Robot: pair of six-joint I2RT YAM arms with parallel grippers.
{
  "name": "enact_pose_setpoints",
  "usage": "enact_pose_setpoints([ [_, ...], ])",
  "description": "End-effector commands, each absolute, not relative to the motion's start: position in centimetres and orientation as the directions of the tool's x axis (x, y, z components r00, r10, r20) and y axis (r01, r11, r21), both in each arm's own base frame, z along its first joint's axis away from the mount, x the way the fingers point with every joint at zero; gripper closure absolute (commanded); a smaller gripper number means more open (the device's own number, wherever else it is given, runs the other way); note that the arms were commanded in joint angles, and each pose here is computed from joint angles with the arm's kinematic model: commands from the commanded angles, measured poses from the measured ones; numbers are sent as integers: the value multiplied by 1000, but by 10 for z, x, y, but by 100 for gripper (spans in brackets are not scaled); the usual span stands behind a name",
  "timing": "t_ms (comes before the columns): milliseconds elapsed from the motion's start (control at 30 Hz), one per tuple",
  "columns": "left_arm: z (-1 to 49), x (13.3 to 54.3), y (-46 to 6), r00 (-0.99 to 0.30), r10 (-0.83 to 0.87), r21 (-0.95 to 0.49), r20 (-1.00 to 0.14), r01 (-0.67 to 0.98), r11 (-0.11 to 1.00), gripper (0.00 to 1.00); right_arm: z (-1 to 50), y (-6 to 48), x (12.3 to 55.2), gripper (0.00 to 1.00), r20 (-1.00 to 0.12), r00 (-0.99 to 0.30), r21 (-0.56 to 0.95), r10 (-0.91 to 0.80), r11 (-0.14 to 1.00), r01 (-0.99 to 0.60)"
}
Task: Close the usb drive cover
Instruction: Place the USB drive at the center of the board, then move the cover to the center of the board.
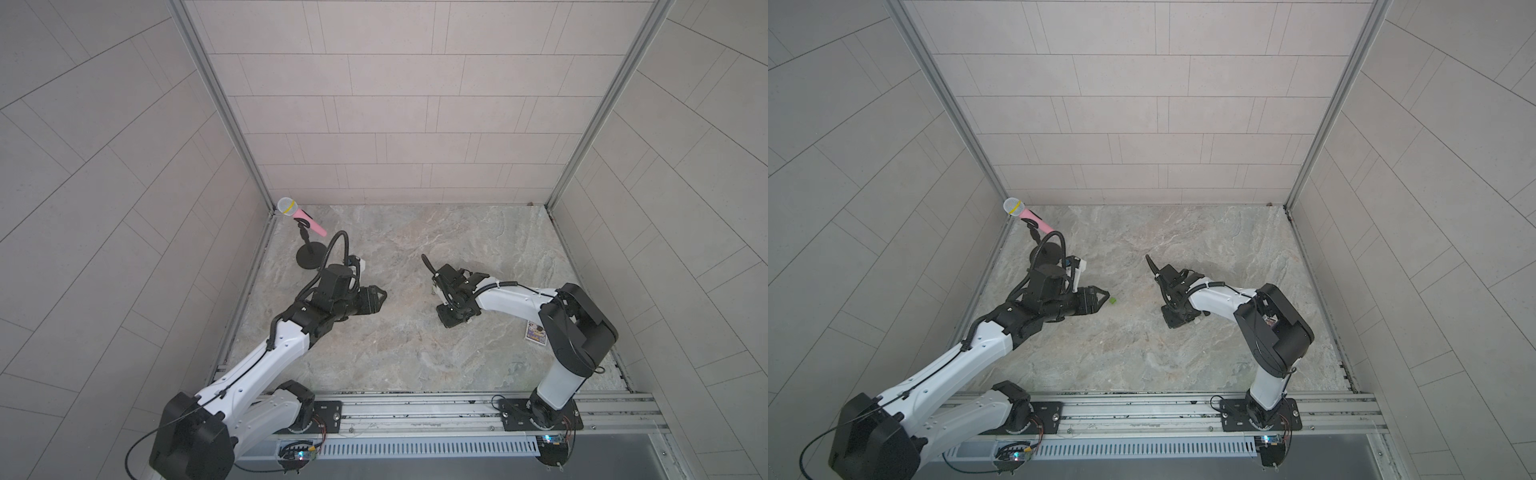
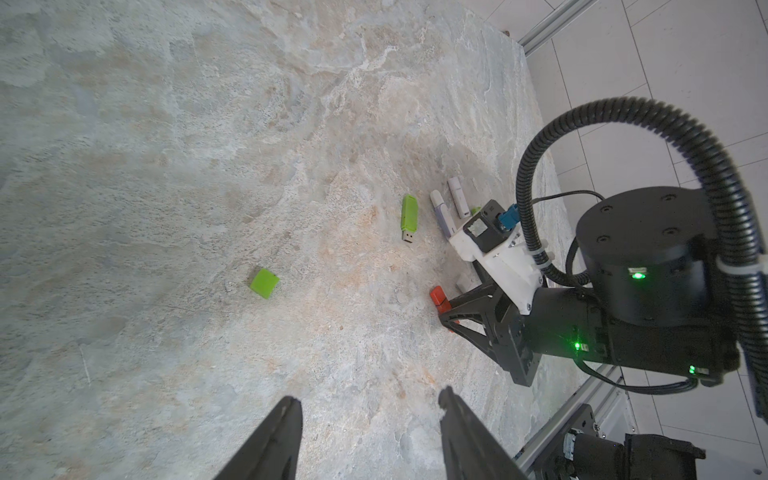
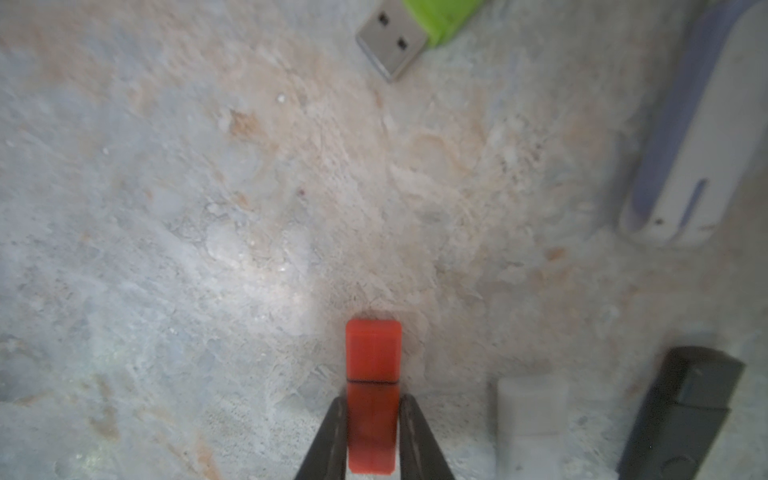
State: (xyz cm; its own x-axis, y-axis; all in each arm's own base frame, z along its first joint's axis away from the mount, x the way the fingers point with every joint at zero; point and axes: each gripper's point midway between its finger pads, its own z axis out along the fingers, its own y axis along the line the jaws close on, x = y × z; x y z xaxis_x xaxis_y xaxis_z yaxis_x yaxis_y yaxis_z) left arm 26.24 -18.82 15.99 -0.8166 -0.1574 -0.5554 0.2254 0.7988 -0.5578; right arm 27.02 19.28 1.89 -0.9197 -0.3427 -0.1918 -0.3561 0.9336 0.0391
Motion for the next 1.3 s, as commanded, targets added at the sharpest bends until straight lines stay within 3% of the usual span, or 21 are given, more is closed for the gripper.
enact_pose_setpoints([
  [0, 157, 262, -182, -811, -156, -542, -564, 220, 811, 41, 6, 174, 259, 72, -117, -936, -24, -332, 943, -332],
  [367, 151, 263, -175, -810, -170, -528, -561, 192, 827, 41, 71, 196, 279, 63, -315, -863, 35, -395, 904, -426],
  [733, 137, 264, -144, -801, -233, -464, -551, 62, 884, 39, 115, 245, 288, 62, -526, -590, -10, -613, 698, -716],
  [1267, 133, 260, -73, -724, -427, -418, -542, -208, 884, 33, 65, 354, 305, 61, -330, -681, 63, -653, 705, -706],
])
